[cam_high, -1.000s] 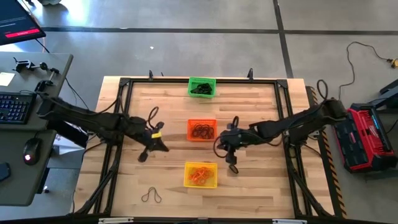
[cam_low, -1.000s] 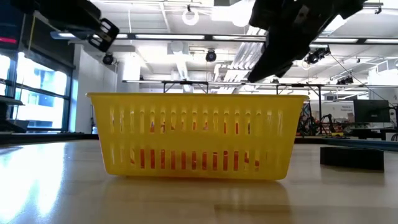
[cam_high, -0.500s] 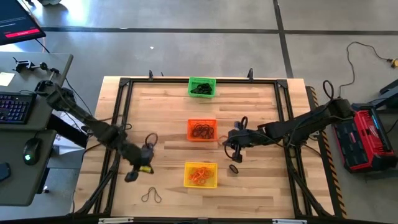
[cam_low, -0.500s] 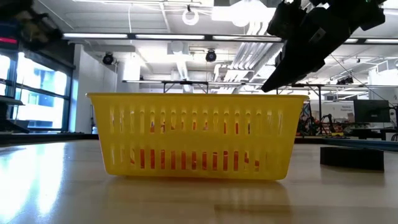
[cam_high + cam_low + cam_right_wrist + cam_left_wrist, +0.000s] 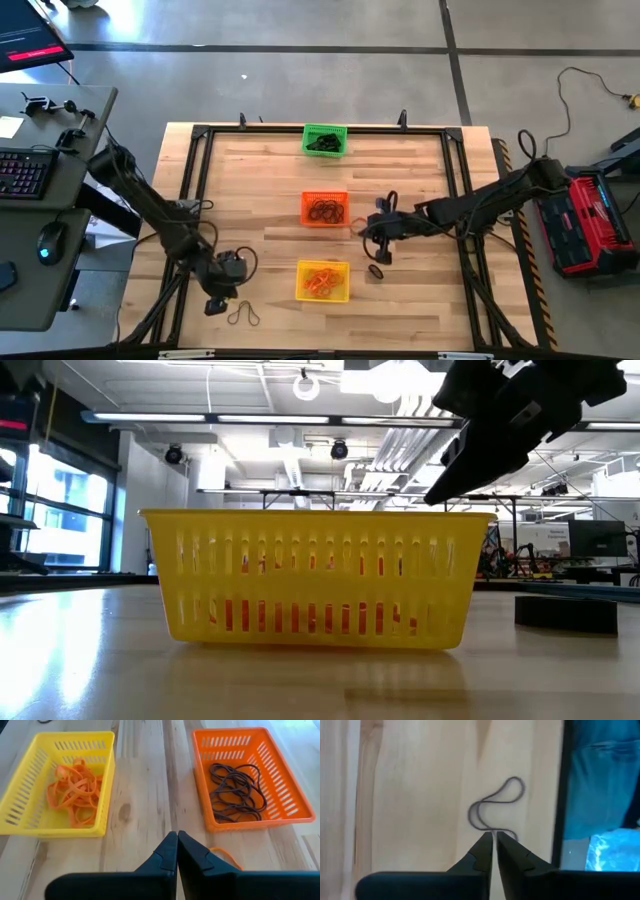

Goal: Sort rubber bands into baskets
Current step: Put the purple rubber band into the orange bin

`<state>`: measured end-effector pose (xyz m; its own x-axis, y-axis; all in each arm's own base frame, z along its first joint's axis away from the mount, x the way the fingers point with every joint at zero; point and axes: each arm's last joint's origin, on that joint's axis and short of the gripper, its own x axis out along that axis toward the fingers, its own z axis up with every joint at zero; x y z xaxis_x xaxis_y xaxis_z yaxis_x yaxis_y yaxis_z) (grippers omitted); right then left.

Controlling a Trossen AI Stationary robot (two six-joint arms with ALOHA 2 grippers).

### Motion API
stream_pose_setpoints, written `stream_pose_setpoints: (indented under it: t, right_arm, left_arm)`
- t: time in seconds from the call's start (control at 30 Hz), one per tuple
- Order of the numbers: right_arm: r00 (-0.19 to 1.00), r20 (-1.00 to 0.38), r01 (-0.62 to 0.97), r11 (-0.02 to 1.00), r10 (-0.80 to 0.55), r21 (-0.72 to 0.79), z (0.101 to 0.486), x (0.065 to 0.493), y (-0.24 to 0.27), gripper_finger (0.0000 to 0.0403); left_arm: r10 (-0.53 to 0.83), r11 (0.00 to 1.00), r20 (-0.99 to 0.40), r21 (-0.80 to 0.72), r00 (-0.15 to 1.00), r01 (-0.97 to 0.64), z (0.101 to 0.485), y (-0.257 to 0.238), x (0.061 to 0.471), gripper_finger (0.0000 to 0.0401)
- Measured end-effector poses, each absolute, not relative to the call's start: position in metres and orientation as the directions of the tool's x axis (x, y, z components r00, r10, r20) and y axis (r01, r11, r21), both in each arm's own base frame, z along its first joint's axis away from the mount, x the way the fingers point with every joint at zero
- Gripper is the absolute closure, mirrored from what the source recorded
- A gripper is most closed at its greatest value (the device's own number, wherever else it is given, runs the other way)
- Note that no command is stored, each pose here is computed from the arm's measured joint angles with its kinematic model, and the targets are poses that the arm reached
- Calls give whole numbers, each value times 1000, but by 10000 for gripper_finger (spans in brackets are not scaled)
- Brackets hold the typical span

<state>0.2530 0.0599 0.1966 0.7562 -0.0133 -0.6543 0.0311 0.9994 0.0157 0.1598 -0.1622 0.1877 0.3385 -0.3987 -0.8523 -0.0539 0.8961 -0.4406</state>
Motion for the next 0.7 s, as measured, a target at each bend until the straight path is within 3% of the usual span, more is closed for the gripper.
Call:
stream_pose_setpoints:
  t: [0.37,0.7]
  right_arm:
    - [756,-655,1,1000,13,21,196,251,69,403]
    - [759,-651,-8,1000,8,3,197,249,75,403]
  left_arm:
    - [-414,883,-856,-460,309,-91,163,-178,174,305]
    - [-387,869,-887,-442,252,-223,132,-188,183,297]
